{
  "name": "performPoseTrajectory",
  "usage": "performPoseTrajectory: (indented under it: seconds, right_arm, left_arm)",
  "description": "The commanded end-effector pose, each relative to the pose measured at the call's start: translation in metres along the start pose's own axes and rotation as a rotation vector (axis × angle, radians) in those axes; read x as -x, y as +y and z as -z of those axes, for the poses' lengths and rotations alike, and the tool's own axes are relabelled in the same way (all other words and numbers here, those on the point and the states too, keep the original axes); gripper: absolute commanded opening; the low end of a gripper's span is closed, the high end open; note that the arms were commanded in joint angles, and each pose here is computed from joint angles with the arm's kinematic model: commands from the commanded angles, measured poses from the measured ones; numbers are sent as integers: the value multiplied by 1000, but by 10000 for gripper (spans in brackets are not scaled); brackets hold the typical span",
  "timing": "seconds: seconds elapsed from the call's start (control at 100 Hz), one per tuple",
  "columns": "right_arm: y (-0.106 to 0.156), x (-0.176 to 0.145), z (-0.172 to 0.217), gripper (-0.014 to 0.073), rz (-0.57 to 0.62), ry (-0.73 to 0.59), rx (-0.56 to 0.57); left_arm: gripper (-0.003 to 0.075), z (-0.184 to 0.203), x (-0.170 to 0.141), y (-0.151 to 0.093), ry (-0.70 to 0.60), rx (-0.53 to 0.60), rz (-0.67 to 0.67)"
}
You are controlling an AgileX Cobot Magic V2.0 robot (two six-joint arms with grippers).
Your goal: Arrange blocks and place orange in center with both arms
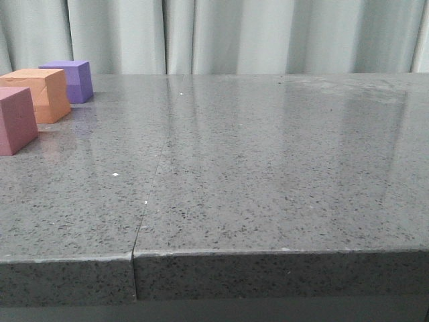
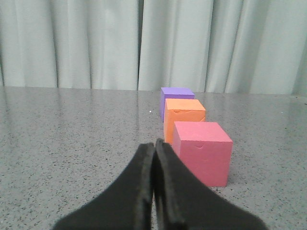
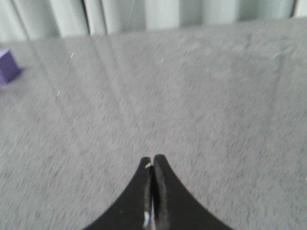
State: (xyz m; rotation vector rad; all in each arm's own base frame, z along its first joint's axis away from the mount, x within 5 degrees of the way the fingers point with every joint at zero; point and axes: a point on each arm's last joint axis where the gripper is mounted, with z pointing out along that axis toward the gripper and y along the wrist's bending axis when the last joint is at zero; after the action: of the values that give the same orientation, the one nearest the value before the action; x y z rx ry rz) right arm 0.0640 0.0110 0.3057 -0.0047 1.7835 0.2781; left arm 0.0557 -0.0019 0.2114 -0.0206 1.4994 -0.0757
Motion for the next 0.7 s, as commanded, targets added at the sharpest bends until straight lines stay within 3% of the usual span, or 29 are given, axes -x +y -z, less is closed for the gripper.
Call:
performPoseTrajectory:
  seconds: [0.0,0.15,0.38,0.69]
  right_arm:
    - [1,10,0,-68,12,-207,10]
    - [-7,-9,-5,-68,5,-314,-42]
    - [-17,-38,-4,-68,76,-331,-141]
    - [-23,-68,-5,-68,79,-346,-152]
  left_arm:
    - [-20,1,-5,0,-69,-6,8]
    - [-20,1,-5,0,-69,-6,8]
    - [-20,1,-5,0,-69,-6,8]
    - [-20,1,-5,0,-69,-6,8]
